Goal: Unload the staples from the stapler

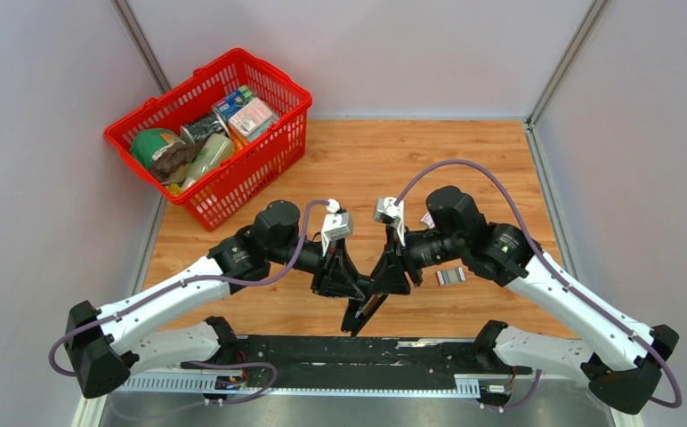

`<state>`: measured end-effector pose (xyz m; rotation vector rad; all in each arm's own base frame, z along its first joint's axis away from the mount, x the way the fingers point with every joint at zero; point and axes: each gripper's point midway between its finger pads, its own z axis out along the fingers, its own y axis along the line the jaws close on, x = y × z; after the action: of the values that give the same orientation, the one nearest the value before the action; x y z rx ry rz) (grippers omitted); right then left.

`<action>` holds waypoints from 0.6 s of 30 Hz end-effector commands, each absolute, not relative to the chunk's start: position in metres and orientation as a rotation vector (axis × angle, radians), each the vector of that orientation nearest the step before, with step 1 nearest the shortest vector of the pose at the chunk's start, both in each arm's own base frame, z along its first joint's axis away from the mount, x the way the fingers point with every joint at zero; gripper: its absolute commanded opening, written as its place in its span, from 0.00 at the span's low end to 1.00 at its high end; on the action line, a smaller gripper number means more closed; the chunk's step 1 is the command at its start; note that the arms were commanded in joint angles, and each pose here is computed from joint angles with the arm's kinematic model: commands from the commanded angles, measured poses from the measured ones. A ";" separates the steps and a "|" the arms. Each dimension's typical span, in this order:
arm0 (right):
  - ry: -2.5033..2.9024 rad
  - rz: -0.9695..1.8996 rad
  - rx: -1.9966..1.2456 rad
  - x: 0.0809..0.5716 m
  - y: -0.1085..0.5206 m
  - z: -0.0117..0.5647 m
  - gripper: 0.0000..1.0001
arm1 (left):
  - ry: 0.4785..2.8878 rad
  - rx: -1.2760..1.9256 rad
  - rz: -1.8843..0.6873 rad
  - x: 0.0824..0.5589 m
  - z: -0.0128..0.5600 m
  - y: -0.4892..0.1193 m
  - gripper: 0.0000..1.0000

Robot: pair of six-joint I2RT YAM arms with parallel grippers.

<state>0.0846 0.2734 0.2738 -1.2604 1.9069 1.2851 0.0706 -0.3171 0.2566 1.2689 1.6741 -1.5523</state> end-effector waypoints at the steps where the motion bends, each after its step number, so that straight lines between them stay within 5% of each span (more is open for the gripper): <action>1: 1.821 1.312 -1.311 0.075 0.275 0.291 0.44 | 1.514 1.300 -1.586 0.068 0.289 -0.321 0.00; 18: 1.864 1.285 -1.338 0.066 0.273 0.276 0.41 | 1.481 1.300 -1.589 0.067 0.300 -0.321 0.00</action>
<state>0.0688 0.2731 0.2736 -1.3212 1.8880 1.2940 0.0690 -0.3170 0.2552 1.2805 1.6782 -1.5611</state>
